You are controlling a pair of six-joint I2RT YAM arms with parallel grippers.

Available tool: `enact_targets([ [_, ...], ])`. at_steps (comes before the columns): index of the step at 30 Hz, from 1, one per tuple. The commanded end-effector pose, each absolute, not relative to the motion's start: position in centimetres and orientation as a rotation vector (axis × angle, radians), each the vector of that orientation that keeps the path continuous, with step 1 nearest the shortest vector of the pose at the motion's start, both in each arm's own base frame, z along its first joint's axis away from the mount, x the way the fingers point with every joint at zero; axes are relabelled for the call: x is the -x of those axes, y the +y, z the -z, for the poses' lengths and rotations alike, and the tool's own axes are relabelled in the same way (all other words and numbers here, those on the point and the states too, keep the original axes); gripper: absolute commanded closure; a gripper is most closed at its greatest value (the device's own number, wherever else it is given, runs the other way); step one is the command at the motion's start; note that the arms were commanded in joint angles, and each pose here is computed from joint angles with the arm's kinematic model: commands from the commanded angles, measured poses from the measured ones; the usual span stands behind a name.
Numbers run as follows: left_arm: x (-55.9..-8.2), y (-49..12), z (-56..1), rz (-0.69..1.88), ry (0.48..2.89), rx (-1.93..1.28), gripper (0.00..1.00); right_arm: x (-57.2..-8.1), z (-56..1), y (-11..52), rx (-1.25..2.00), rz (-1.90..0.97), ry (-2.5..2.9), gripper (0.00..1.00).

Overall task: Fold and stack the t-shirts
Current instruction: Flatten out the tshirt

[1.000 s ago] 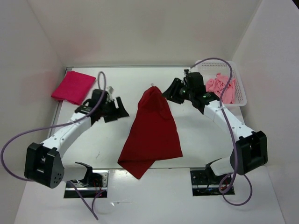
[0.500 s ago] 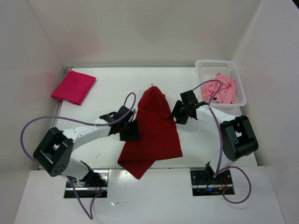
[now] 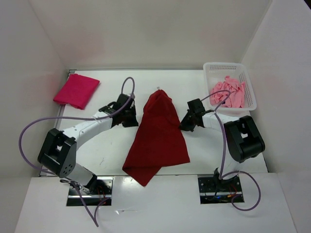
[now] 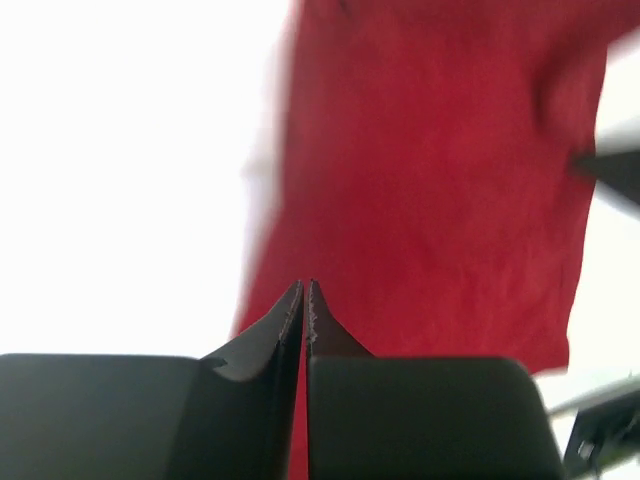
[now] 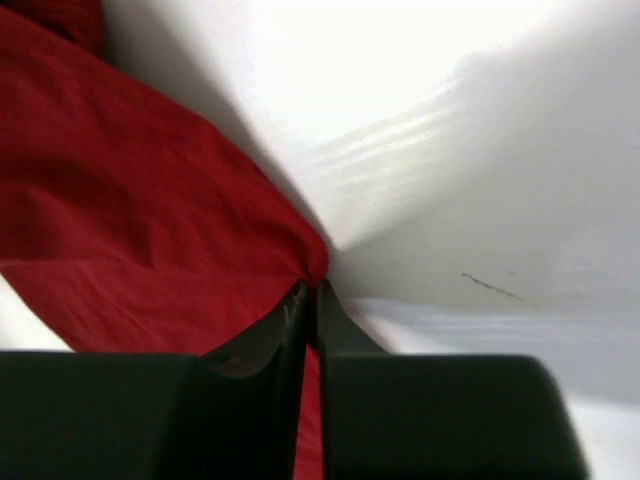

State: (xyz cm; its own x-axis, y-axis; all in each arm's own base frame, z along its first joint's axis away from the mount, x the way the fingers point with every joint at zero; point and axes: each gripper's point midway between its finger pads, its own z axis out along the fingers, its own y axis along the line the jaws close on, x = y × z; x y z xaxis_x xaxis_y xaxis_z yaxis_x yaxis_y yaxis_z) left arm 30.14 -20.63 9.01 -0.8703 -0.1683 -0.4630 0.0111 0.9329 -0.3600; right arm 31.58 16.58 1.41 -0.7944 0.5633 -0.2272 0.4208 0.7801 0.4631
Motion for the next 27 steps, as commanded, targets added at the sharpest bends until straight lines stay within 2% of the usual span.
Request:
enact_targets([
  [1, -32.4, -18.5, -8.8, 0.430, 2.573, 0.133, 0.92, -31.3, -1.8, 17.1, -0.775, -0.625, 2.591, 0.96],
  [2, -33.1, -17.9, -8.8, 0.417, 2.570, 0.151, 0.92, -31.0, -2.4, 17.5, -0.771, -0.637, 2.590, 1.00],
  [5, -34.6, -17.3, -9.9, 0.398, 2.537, 0.154, 0.92, -30.2, -8.5, 19.9, -0.657, -0.708, 2.525, 1.00],
  [7, -35.5, -17.2, -12.5, 0.416, 2.480, 0.146, 0.90, -30.1, -14.5, 20.7, -0.620, -0.801, 2.386, 1.00],
  [8, -35.7, -17.5, -13.4, 0.437, 2.459, 0.140, 0.89, -31.0, -17.6, 21.0, -0.611, -0.847, 2.307, 1.00],
  [10, -36.3, -16.7, -16.1, 0.482, 2.398, 0.164, 0.86, -32.0, -20.1, 22.2, -0.597, -0.892, 2.286, 1.00],
  [11, -36.4, -16.4, -16.8, 0.496, 2.382, 0.173, 0.84, -33.7, -23.5, 23.3, -0.549, -0.935, 2.232, 1.00],
  [15, -36.6, -14.4, -20.5, 0.526, 2.318, 0.189, 0.82, -37.8, -27.6, 31.4, -0.362, -1.104, 2.209, 1.00],
  [17, -36.0, -13.5, -22.5, 0.505, 2.286, 0.175, 0.79, -41.0, -29.6, 36.4, -0.264, -1.225, 2.172, 0.88],
  [18, -35.9, -13.4, -23.7, 0.508, 2.255, 0.160, 0.71, -41.8, -29.9, 37.6, -0.221, -1.256, 2.175, 0.78],
  [19, -35.3, -13.0, -24.9, 0.498, 2.224, 0.153, 0.65, -41.7, -29.6, 38.8, -0.190, -1.261, 2.215, 0.58],
  [20, -34.8, -12.8, -25.3, 0.489, 2.217, 0.131, 0.59, -42.5, -31.7, 39.6, -0.168, -1.251, 2.164, 0.51],
  [21, -34.5, -12.5, -25.7, 0.476, 2.208, 0.125, 0.54, -43.0, -30.9, 39.6, -0.149, -1.216, 2.174, 0.48],
  [22, -33.9, -12.0, -25.9, 0.470, 2.212, 0.136, 0.41, -42.8, -30.9, 39.4, -0.139, -1.210, 2.174, 0.48],
  [27, -31.4, -12.8, -21.6, 0.469, 2.331, 0.076, 0.14, -43.0, -27.5, 33.2, -0.236, -1.004, 2.188, 0.46],
])
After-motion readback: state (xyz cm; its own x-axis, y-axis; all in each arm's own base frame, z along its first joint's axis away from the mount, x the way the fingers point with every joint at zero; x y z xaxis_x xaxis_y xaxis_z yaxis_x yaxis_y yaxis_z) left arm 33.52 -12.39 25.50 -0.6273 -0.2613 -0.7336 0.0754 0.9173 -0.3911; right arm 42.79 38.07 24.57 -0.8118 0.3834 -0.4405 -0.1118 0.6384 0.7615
